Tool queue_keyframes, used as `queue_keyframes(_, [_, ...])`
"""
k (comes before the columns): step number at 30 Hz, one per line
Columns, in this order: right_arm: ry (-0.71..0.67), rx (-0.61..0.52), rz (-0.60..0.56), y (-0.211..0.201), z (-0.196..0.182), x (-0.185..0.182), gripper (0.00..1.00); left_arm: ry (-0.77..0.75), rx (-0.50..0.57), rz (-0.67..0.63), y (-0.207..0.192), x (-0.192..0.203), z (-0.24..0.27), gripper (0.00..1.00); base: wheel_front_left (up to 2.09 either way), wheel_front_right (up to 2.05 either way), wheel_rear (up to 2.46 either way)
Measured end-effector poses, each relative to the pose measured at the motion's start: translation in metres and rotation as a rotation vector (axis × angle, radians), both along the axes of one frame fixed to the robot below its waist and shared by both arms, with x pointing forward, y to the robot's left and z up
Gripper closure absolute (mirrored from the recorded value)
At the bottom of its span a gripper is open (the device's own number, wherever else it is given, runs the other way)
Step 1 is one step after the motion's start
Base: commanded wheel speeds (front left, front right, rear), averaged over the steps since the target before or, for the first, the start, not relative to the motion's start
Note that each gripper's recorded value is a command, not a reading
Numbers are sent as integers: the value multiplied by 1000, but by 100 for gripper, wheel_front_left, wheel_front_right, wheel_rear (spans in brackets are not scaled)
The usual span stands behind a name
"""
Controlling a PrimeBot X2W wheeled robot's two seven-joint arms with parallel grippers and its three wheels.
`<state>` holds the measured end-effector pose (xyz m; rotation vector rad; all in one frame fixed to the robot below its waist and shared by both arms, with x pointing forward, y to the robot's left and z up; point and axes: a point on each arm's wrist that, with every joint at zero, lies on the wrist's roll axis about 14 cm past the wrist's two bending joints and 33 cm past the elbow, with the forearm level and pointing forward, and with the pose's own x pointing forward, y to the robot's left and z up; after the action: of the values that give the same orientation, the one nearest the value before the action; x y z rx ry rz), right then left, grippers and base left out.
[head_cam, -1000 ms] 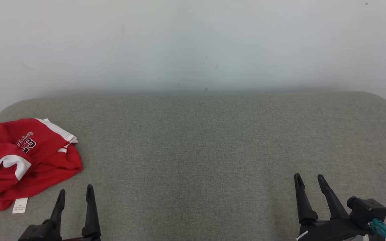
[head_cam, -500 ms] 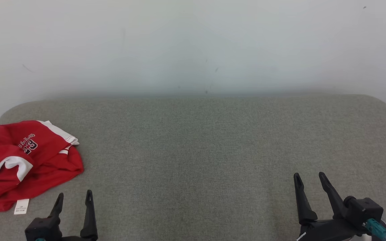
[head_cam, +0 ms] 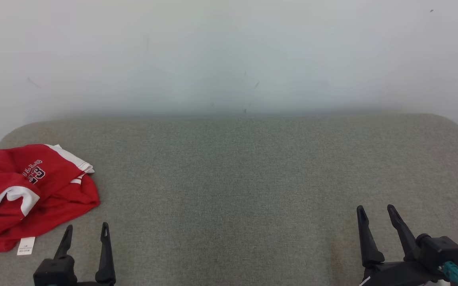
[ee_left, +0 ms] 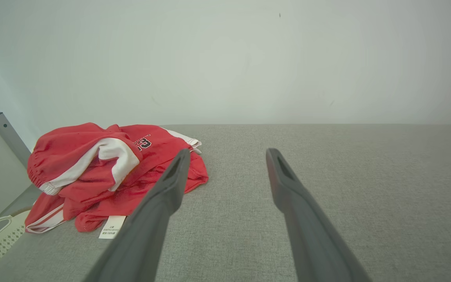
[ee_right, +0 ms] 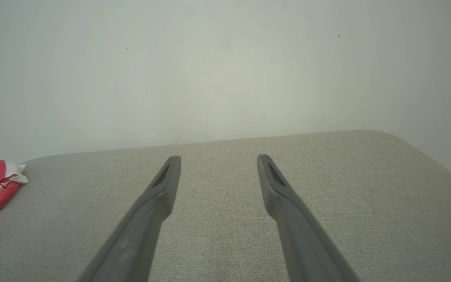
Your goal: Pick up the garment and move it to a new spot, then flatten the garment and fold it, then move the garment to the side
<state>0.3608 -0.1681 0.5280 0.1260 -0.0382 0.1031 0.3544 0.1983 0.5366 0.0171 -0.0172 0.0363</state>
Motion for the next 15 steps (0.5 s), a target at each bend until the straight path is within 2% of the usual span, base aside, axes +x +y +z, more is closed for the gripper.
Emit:
queue_keyframes(3, [-2,22,-3,-1,1,0,0,-6,7,2,0,-1,2,0,0,0,0])
queue_keyframes(15, [1,-8,3,1,-2,-2,0,-11,41,10,3,-5,2,0,0,0,0])
